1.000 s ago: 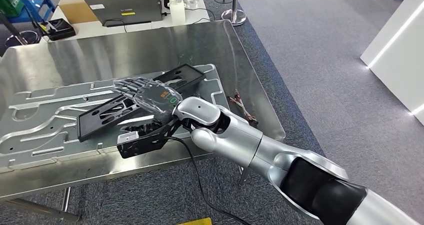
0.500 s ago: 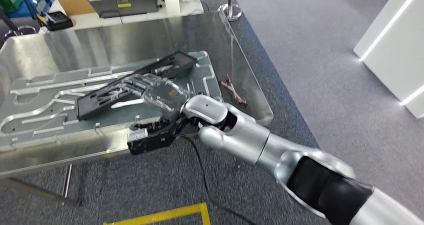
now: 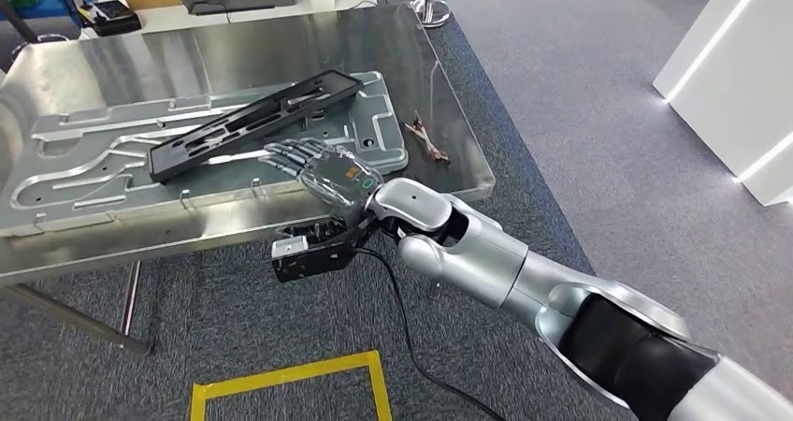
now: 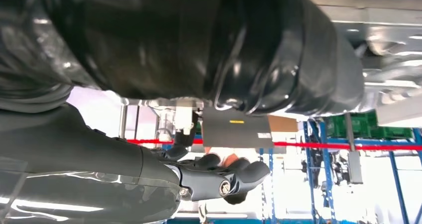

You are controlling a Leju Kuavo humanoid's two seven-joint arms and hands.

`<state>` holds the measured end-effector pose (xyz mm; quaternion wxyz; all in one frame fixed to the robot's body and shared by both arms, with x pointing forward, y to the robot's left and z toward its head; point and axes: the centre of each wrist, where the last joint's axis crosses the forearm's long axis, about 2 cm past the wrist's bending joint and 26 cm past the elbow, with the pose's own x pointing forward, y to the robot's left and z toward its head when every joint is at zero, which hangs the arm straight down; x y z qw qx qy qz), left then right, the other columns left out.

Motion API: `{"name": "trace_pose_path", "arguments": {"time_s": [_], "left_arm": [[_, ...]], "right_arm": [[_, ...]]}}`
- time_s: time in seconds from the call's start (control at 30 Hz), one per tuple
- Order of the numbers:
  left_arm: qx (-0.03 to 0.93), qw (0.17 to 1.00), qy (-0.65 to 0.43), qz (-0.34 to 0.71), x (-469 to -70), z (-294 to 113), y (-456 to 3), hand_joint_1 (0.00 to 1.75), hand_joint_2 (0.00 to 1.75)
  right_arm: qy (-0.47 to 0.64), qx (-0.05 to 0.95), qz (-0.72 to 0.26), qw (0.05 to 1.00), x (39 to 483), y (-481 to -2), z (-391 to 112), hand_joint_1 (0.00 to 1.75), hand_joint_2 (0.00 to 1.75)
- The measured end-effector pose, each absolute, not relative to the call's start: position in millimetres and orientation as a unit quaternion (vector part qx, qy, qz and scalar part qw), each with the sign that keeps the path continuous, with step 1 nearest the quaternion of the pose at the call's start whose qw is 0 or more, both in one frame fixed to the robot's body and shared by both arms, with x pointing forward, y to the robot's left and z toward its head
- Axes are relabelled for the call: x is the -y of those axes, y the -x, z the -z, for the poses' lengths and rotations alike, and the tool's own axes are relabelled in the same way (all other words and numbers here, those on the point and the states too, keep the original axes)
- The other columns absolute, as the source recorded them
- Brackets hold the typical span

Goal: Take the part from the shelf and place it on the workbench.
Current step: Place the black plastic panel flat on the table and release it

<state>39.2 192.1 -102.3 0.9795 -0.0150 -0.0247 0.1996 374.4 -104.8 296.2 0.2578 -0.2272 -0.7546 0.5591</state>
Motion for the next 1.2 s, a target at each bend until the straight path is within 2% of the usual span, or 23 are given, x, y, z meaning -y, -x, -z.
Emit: {"name": "trace_pose_path", "arguments": {"time_s": [0.47,0.83,1.2], "left_arm": [[0.022,0.978,0.017,-0.205,-189,102,-38,0.00,0.00],[0.019,0.977,0.018,-0.210,-189,102,-37,0.00,0.00],[0.019,0.977,0.016,-0.213,-188,102,-38,0.00,0.00]], "right_arm": [[0.237,0.750,-0.549,0.282,127,-378,-277,0.00,0.00],[0.240,0.738,-0.535,0.335,155,-374,-232,0.00,0.00],[0.255,0.726,-0.528,0.360,180,-372,-213,0.00,0.00]]}}
